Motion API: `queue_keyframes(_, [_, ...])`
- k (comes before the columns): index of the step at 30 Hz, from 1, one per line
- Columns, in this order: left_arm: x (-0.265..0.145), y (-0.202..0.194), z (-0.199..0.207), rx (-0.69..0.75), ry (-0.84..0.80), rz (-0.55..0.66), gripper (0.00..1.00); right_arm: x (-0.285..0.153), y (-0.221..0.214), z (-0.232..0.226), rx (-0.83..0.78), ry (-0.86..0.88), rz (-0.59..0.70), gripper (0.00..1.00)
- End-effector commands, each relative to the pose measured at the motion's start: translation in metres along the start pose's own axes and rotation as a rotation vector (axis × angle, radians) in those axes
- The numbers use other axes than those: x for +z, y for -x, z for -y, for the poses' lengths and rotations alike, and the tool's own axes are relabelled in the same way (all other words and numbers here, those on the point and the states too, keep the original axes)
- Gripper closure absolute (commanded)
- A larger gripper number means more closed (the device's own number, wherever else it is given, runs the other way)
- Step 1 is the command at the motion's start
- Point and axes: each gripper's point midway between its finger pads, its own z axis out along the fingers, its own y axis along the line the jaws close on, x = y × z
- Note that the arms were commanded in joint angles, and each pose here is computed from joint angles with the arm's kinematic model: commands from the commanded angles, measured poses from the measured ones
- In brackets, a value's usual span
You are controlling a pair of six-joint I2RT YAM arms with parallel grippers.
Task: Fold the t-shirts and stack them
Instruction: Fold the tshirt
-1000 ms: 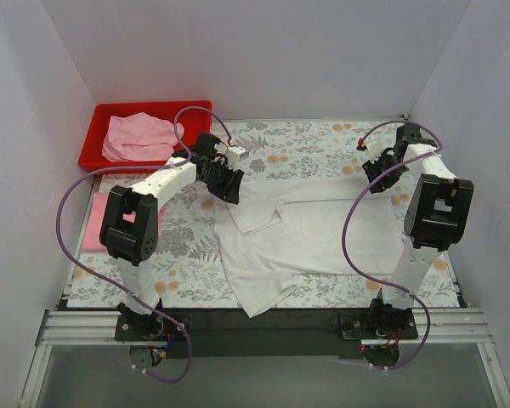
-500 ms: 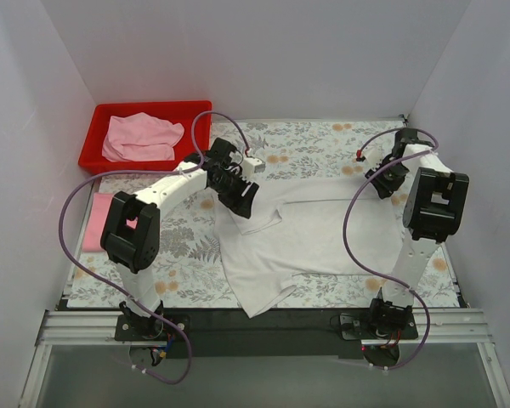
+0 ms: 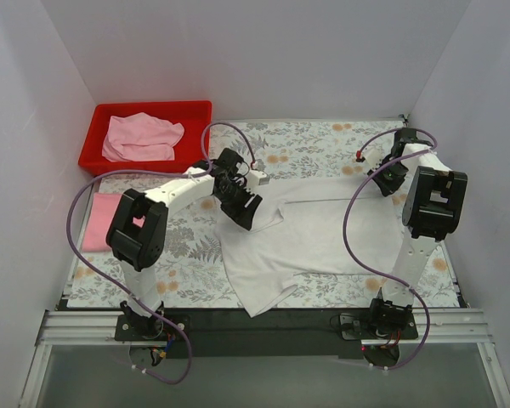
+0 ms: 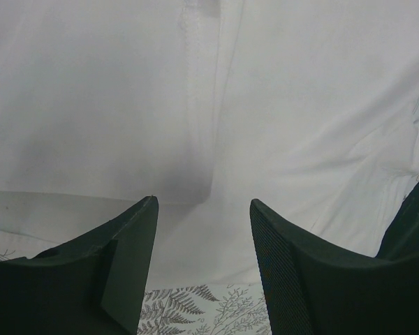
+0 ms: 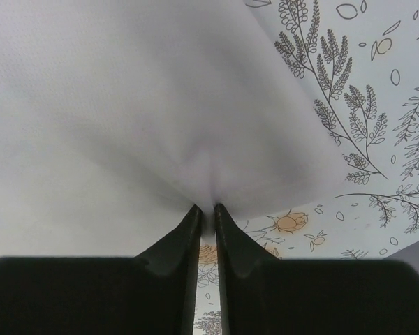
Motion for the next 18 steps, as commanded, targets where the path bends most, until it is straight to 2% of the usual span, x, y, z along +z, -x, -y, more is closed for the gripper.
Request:
queue_keyframes(1, [0.001, -0.003, 0.0, 0.013, 0.027, -0.013, 0.46, -0.006, -0.001, 0.01, -0.056, -0.012, -0.013, 0.82])
queue_keyframes(7, [0.008, -0.007, 0.006, 0.044, 0.025, -0.028, 0.47, -0.006, 0.001, 0.009, -0.056, -0.009, -0.007, 0.89])
queue_keyframes(18, [0.024, -0.012, -0.002, 0.104, 0.096, -0.061, 0.53, -0.006, 0.0, 0.009, -0.056, -0.012, -0.008, 0.93])
